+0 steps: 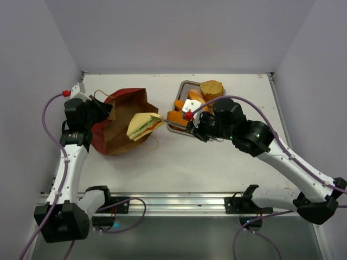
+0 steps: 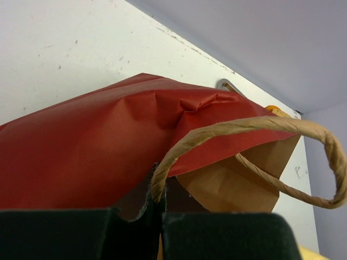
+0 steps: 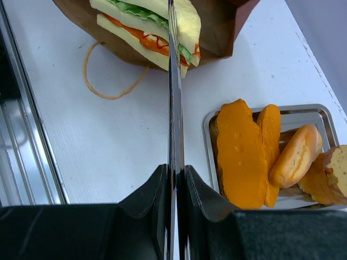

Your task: Take the fake bread out of the paper bag

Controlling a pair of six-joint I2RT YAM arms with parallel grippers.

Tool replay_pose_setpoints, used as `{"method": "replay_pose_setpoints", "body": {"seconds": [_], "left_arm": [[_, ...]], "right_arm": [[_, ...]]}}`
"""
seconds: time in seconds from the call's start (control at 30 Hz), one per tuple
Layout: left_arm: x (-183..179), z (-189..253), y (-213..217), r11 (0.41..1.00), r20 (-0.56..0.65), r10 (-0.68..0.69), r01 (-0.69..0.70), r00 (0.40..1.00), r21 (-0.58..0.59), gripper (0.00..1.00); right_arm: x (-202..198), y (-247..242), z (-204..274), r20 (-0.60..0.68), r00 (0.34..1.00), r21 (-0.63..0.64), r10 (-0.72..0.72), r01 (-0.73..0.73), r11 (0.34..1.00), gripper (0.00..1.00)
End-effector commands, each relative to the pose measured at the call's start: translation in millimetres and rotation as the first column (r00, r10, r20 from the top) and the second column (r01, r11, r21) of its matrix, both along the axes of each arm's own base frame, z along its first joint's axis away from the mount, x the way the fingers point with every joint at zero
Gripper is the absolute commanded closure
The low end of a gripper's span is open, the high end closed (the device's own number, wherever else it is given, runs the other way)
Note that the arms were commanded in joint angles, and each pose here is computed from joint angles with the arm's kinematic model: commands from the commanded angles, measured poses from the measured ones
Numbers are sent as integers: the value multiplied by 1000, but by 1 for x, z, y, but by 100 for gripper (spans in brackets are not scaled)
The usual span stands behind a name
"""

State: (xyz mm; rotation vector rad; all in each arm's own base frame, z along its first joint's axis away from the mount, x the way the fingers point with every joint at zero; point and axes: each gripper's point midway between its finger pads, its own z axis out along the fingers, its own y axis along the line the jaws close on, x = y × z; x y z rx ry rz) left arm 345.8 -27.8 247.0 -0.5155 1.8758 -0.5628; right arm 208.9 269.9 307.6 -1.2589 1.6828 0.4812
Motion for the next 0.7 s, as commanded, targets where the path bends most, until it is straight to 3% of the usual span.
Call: {"method": "replay_pose_setpoints", "body": {"seconds": [0.0, 0.67], "left_arm": [[8, -1, 13, 997, -10, 44, -43, 999, 61, 100], [13, 6, 25, 987, -25, 72, -68, 997, 144, 100]], "right_arm": [[2, -9, 39, 70, 997, 101, -10, 3, 995, 100], [36, -80, 84, 155, 953, 191, -261, 230, 954, 100]]}}
